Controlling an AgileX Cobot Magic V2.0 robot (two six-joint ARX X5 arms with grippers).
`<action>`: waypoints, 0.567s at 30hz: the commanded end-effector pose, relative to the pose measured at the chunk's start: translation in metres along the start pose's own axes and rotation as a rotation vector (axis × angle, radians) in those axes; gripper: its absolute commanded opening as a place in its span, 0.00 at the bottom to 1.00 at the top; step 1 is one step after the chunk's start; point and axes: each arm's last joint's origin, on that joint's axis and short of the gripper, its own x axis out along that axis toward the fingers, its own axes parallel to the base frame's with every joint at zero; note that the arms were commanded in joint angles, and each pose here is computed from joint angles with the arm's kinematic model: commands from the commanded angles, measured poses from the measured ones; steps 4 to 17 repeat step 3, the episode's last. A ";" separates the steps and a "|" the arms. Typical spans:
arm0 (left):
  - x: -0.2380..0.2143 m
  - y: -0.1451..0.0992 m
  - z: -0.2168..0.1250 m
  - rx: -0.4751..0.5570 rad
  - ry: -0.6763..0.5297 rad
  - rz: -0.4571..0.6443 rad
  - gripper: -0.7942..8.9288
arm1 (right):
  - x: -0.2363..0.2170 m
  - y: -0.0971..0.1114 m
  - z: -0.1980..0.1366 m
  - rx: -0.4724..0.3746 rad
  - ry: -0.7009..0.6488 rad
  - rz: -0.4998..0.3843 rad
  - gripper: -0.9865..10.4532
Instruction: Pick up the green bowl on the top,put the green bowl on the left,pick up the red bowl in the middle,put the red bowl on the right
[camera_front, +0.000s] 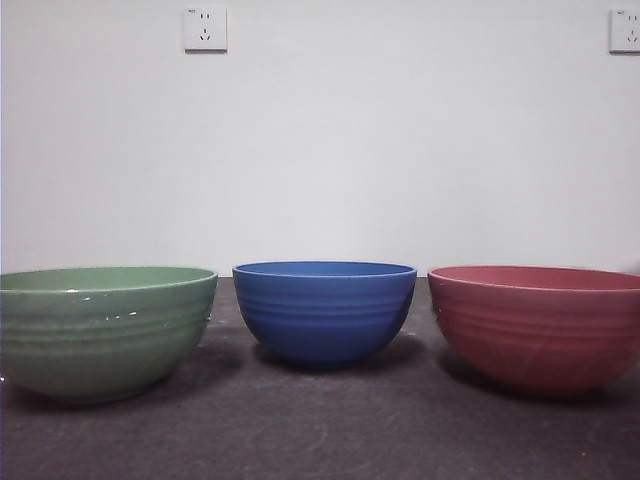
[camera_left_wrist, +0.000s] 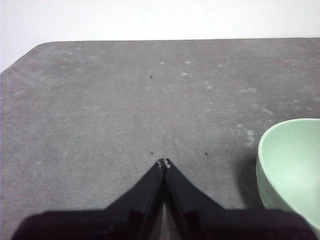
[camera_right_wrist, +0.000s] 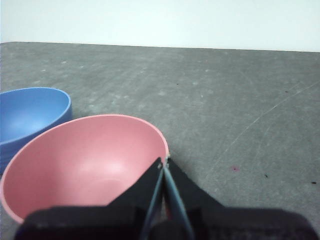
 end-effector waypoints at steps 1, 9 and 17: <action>0.002 0.000 -0.005 -0.006 0.013 0.003 0.08 | 0.001 0.000 -0.004 0.001 0.011 -0.006 0.09; 0.002 0.000 -0.005 -0.005 0.013 0.003 0.08 | 0.001 0.000 -0.004 0.001 0.011 -0.006 0.09; 0.002 0.000 -0.005 -0.005 0.013 0.003 0.08 | 0.001 0.000 -0.004 0.001 0.011 -0.006 0.09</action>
